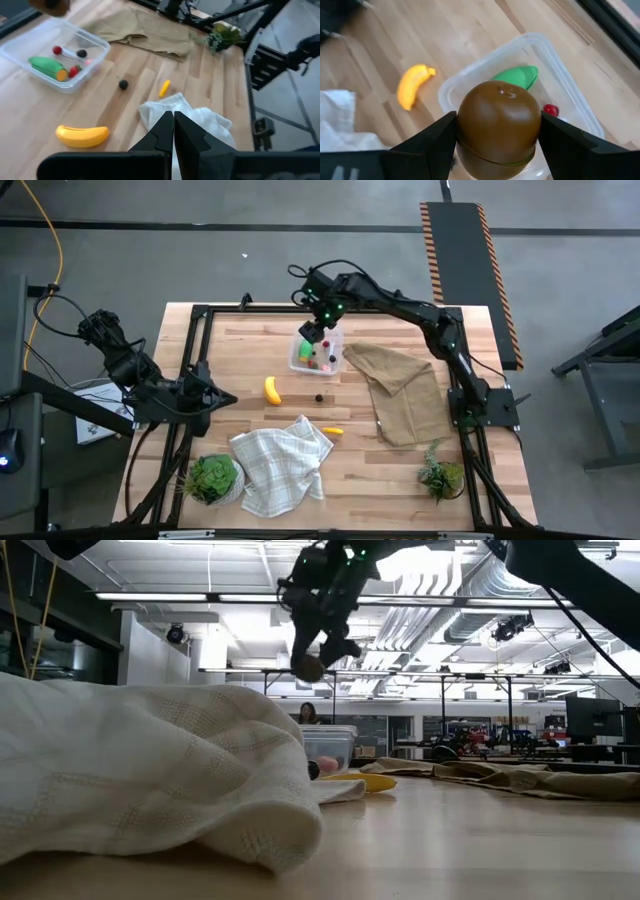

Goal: Pick and placing Produce into tupperware
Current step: Put the brown kiwi into the transparent bin, then put the yellow corn into the transparent bin

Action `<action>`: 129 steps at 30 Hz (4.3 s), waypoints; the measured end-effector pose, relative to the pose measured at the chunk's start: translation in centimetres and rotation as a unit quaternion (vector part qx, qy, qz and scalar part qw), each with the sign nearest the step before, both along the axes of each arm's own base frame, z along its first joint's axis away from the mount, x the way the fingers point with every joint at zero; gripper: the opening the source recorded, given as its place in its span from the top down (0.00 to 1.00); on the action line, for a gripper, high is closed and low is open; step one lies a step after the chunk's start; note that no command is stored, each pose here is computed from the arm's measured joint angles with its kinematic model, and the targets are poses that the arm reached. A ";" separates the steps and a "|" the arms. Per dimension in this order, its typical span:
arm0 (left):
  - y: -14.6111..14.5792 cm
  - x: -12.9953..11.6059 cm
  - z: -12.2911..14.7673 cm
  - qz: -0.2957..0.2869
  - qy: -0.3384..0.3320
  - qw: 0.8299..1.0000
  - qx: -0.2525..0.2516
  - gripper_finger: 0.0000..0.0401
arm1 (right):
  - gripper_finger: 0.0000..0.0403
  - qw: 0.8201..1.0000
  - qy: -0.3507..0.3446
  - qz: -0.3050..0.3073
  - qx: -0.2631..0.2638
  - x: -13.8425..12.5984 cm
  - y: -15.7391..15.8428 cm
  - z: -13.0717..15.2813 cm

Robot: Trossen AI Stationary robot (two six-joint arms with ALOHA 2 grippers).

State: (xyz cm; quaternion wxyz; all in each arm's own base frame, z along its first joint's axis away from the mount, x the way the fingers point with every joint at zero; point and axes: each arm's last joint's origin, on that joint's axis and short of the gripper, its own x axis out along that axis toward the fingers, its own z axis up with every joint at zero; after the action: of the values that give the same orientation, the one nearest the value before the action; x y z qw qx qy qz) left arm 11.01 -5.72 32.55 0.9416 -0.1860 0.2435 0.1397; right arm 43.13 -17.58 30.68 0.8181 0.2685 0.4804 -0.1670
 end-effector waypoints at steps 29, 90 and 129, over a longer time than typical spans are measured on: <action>0.3 -0.1 -0.5 0.065 0.004 0.998 -0.022 0.99 | 0.41 0.993 0.104 0.058 -0.015 1.6 -1.5 -7.1; -0.3 0.7 -1.1 0.078 0.020 0.996 -0.025 0.99 | 0.31 0.982 0.033 0.181 0.035 3.4 6.5 -3.7; -0.3 0.2 -1.7 0.035 0.082 0.996 -0.021 0.99 | 0.31 0.953 0.155 0.239 -0.102 -1.8 20.2 2.1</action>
State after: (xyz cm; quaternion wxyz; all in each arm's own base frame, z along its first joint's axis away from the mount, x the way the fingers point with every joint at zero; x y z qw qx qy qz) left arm 11.24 -6.03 30.87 0.9089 -0.2021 0.3159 0.1825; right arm 41.32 2.60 32.77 0.7727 0.0315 0.6316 -0.0545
